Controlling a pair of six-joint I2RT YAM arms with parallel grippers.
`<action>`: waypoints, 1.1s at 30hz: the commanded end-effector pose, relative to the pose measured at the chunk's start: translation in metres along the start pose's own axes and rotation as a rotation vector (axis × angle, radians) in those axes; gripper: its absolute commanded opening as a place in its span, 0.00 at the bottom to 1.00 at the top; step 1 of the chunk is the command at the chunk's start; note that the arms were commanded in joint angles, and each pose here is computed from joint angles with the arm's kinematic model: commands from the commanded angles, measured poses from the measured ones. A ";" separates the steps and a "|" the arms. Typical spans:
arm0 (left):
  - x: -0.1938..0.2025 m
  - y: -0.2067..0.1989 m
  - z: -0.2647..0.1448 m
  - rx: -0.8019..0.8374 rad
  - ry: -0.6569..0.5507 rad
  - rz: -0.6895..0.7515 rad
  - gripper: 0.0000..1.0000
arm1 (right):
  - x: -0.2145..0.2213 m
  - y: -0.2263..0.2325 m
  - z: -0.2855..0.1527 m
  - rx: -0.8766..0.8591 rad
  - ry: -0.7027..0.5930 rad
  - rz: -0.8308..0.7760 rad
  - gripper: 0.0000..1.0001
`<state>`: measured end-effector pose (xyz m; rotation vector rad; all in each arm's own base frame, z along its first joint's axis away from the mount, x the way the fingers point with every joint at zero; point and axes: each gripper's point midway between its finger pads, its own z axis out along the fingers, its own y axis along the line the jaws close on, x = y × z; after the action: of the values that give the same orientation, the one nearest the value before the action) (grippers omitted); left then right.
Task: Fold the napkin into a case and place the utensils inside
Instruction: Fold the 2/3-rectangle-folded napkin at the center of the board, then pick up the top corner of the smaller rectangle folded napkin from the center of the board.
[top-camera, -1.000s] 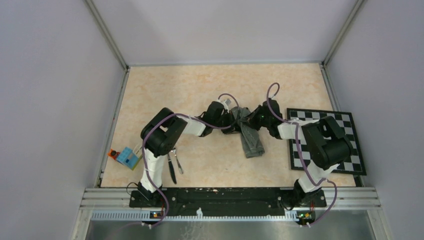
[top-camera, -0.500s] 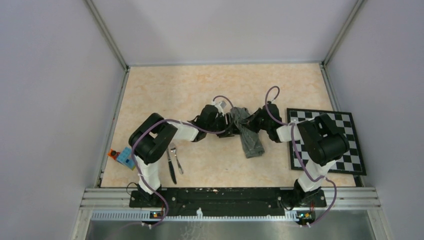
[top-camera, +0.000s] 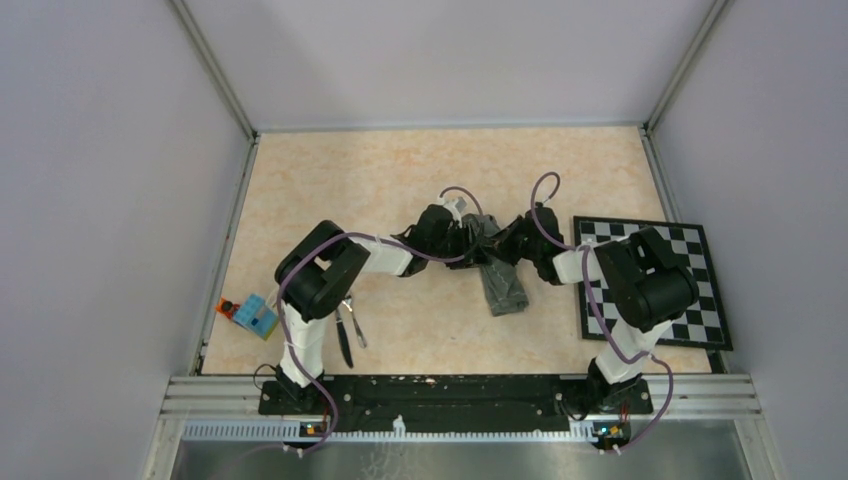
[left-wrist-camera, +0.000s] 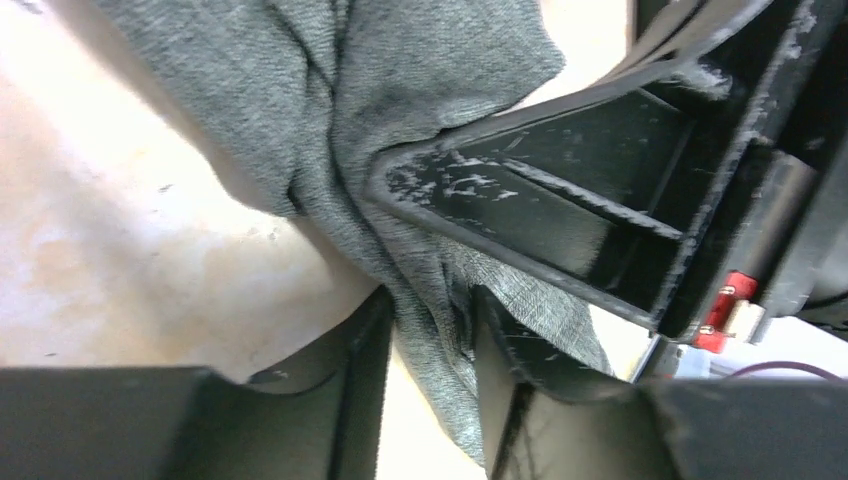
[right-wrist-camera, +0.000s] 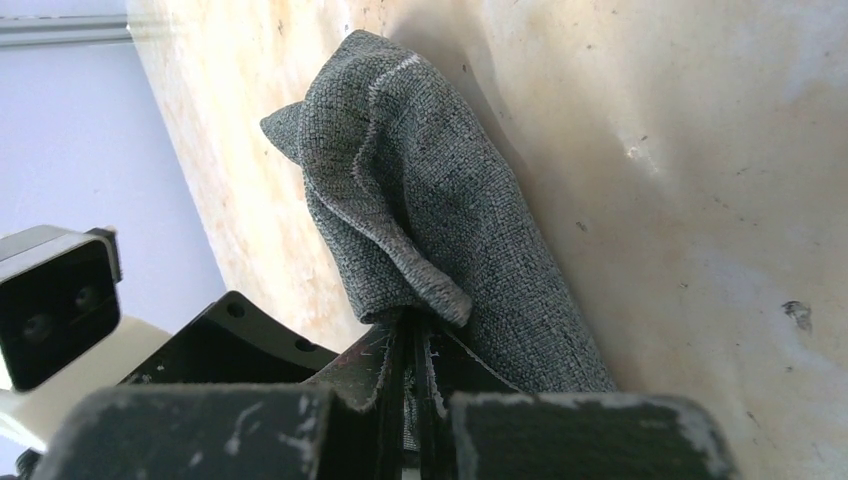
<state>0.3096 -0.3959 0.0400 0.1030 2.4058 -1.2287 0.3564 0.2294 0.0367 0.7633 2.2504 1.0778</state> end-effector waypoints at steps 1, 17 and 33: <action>0.022 0.052 -0.001 -0.206 0.040 -0.039 0.32 | -0.006 0.030 -0.006 -0.083 -0.008 -0.050 0.00; 0.018 0.052 -0.008 -0.185 0.039 -0.031 0.07 | -0.042 0.044 -0.043 -0.103 0.032 -0.528 0.77; 0.017 0.048 -0.009 -0.178 0.035 -0.027 0.05 | -0.042 0.048 -0.012 0.019 0.027 -0.623 0.50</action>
<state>0.3144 -0.3854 0.0285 0.0513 2.4436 -1.1523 0.3788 0.2141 0.0818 0.0710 2.3148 0.8138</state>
